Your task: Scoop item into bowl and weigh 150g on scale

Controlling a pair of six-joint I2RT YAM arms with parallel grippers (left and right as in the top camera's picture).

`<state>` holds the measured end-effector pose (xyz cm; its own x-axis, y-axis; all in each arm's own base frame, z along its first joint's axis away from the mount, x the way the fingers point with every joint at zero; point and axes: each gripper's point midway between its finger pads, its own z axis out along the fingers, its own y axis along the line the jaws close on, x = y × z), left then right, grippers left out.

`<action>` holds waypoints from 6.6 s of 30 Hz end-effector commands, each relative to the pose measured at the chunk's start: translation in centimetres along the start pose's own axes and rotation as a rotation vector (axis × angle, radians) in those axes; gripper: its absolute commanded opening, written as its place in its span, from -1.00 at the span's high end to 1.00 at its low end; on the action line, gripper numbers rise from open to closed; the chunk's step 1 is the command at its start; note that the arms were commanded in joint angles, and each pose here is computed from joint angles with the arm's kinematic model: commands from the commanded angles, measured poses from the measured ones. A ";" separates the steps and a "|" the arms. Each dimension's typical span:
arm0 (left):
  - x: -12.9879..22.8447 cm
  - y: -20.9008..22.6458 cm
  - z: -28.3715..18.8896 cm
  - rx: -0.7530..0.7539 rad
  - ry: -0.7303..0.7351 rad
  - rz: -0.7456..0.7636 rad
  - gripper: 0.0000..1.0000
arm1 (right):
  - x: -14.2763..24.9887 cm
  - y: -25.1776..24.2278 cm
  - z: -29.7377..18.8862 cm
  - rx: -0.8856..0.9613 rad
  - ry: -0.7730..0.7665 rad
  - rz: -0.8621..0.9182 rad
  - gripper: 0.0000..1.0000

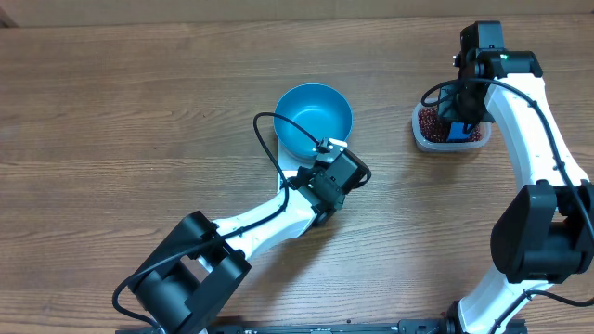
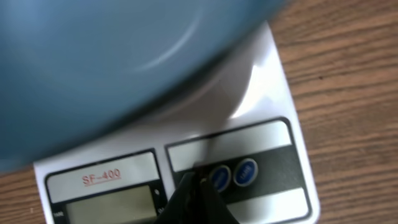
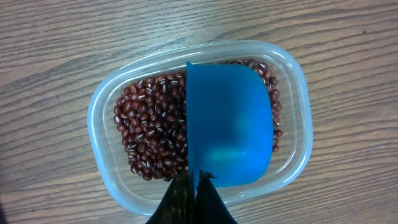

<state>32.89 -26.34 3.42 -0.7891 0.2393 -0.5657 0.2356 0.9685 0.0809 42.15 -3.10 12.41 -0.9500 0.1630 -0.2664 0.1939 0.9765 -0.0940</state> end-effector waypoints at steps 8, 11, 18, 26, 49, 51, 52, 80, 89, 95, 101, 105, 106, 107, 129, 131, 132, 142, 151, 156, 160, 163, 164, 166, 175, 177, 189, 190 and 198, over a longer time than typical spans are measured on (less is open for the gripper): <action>1.0 0.8 1.4 -0.030 0.026 0.019 0.92 | 0.8 -0.7 1.2 0.032 0.033 0.001 0.92; 1.0 0.5 1.5 -0.016 0.027 0.017 0.92 | 0.7 -0.6 1.2 0.032 0.029 0.001 0.92; 0.9 0.3 1.5 -0.004 0.026 0.014 0.92 | 0.7 -0.6 1.2 0.031 0.027 0.002 0.92; 1.4 0.5 1.5 -0.014 0.044 0.022 0.91 | 0.7 -0.6 1.2 0.031 0.027 0.002 0.92; 1.2 -0.3 1.5 0.032 0.042 0.013 0.92 | 0.7 -0.6 1.2 0.031 0.027 0.002 0.91; 1.2 -0.3 1.5 0.032 0.042 0.013 0.92 | 0.7 -0.6 1.2 0.031 0.027 0.002 0.91; 1.2 -0.3 1.5 0.032 0.042 0.012 0.92 | 0.7 -0.6 1.2 0.031 0.027 0.002 0.91; 1.7 0.5 2.1 -0.011 0.057 0.019 0.92 | 0.6 -0.6 1.2 0.031 0.027 0.002 0.91; 1.6 0.5 2.2 -0.010 0.052 0.016 0.92 | 0.6 -0.6 1.2 0.031 0.024 0.002 0.90; 1.5 0.7 2.2 -0.020 0.047 0.017 0.92 | 0.6 -0.6 1.2 0.031 0.023 0.002 0.91; 1.5 0.7 2.2 -0.023 0.046 0.017 0.91 | 0.6 -0.6 1.2 0.031 0.024 0.002 0.91; 1.5 0.7 2.2 -0.024 0.046 0.017 0.91 | 0.6 -0.6 1.2 0.031 0.023 0.002 0.91; 1.6 0.8 2.2 -0.024 0.048 0.018 0.92 | 0.6 -0.6 1.2 0.031 0.024 0.002 0.90; 1.6 0.8 2.2 -0.024 0.048 0.018 0.92 | 0.6 -0.6 1.2 0.031 0.023 0.002 0.91; 1.5 1.3 2.1 -0.057 0.042 -0.001 0.91 | 0.6 -0.6 1.2 0.030 0.023 0.002 0.90; 1.5 1.3 2.1 -0.055 0.043 -0.001 0.91 | 0.6 -0.6 1.2 0.030 0.023 0.002 0.90; 1.5 1.3 2.1 -0.055 0.043 -0.001 0.91 | 0.6 -0.6 1.2 0.030 0.023 0.002 0.90; 1.7 0.8 2.2 -0.029 0.051 -0.002 0.92 | 0.6 -0.6 1.2 0.030 0.023 0.002 0.90; 2.1 0.8 2.4 -0.028 0.066 0.002 0.91 | 0.6 -0.6 1.2 0.030 0.023 0.002 0.90; 2.3 0.8 2.5 -0.027 0.073 0.004 0.92 | 0.6 -0.6 1.2 0.030 0.023 0.002 0.90; 2.9 0.6 2.6 -0.015 0.099 0.022 0.92 | 0.6 -0.6 1.2 0.030 0.024 0.002 0.90; 3.5 0.7 3.1 -0.024 0.117 0.033 0.92 | 0.6 -0.6 1.2 0.031 0.024 0.002 0.90; 3.7 0.7 3.3 -0.026 0.123 0.036 0.91 | 0.6 -0.6 1.2 0.031 0.024 0.002 0.90; 4.1 0.7 3.6 -0.030 0.132 0.043 0.91 | 0.6 -0.6 1.2 0.030 0.024 0.002 0.90; 4.0 0.7 3.6 -0.028 0.127 0.044 0.91 | 0.6 -0.6 1.2 0.031 0.023 0.002 0.90; 3.8 0.6 3.6 -0.026 0.122 0.042 0.92 | 0.6 -0.6 1.2 0.031 0.023 0.002 0.90; -1.2 0.5 -1.8 0.034 -0.003 -0.008 0.92 | 0.5 -0.6 1.2 0.031 0.023 0.002 0.89; -1.8 0.5 -2.5 0.044 -0.023 -0.017 0.91 | 0.5 -0.6 1.2 0.031 0.022 0.002 0.90; -6.9 1.5 -10.5 0.136 -0.215 -0.097 0.92 | 0.6 -0.6 1.2 0.031 0.024 0.002 0.90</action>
<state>32.86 -26.52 12.63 -0.7171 0.1456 -0.6816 0.2462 0.9678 -0.0523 42.26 -3.12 12.41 -0.9487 0.1626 -0.2711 0.1941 0.9765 -0.0937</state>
